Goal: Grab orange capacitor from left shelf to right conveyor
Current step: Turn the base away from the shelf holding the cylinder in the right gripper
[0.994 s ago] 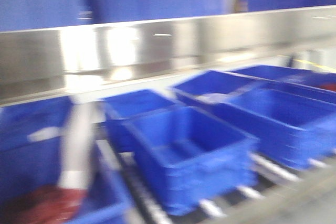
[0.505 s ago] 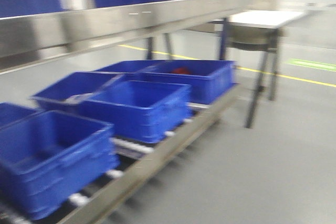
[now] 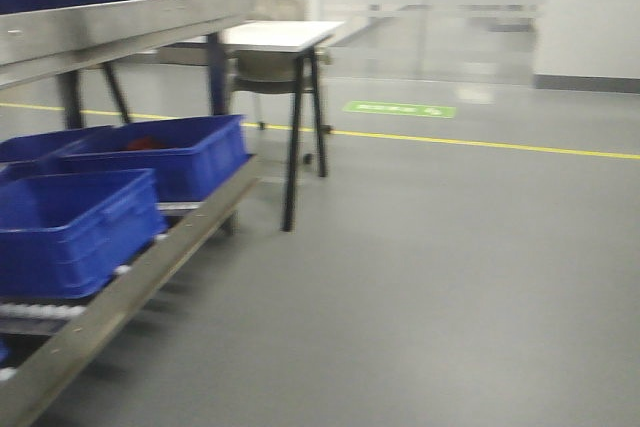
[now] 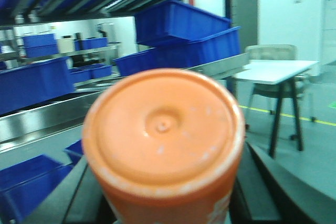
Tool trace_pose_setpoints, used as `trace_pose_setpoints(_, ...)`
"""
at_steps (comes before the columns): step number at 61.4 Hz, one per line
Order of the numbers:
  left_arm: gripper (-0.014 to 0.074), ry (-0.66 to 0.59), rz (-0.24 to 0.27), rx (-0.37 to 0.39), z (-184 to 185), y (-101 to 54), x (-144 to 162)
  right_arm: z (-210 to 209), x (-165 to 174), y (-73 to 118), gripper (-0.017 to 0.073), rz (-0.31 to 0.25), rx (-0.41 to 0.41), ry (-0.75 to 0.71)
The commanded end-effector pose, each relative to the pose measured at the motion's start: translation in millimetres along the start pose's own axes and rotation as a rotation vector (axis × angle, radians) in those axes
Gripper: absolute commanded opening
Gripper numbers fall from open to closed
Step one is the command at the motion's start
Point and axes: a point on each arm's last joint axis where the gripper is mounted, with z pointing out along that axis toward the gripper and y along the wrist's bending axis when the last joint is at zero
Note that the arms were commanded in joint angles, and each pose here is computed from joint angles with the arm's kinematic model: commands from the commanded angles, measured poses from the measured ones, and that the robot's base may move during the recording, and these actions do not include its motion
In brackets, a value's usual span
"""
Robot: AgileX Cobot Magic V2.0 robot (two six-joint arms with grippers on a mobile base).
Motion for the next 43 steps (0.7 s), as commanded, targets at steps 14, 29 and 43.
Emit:
trace_pose_setpoints(14,-0.0126,-0.083,-0.01,0.005,-0.6,-0.3,-1.8,0.0,-16.3,2.7,0.0046,-0.003,-0.017,-0.105)
trace_pose_setpoints(29,-0.0126,-0.083,-0.01,0.005,-0.6,-0.3,-1.8,0.0,-16.3,2.7,0.0046,-0.003,-0.017,-0.105)
trace_pose_setpoints(43,-0.0126,-0.083,-0.01,0.005,-0.6,-0.3,-1.8,0.0,-16.3,2.7,0.0046,-0.003,-0.017,-0.105)
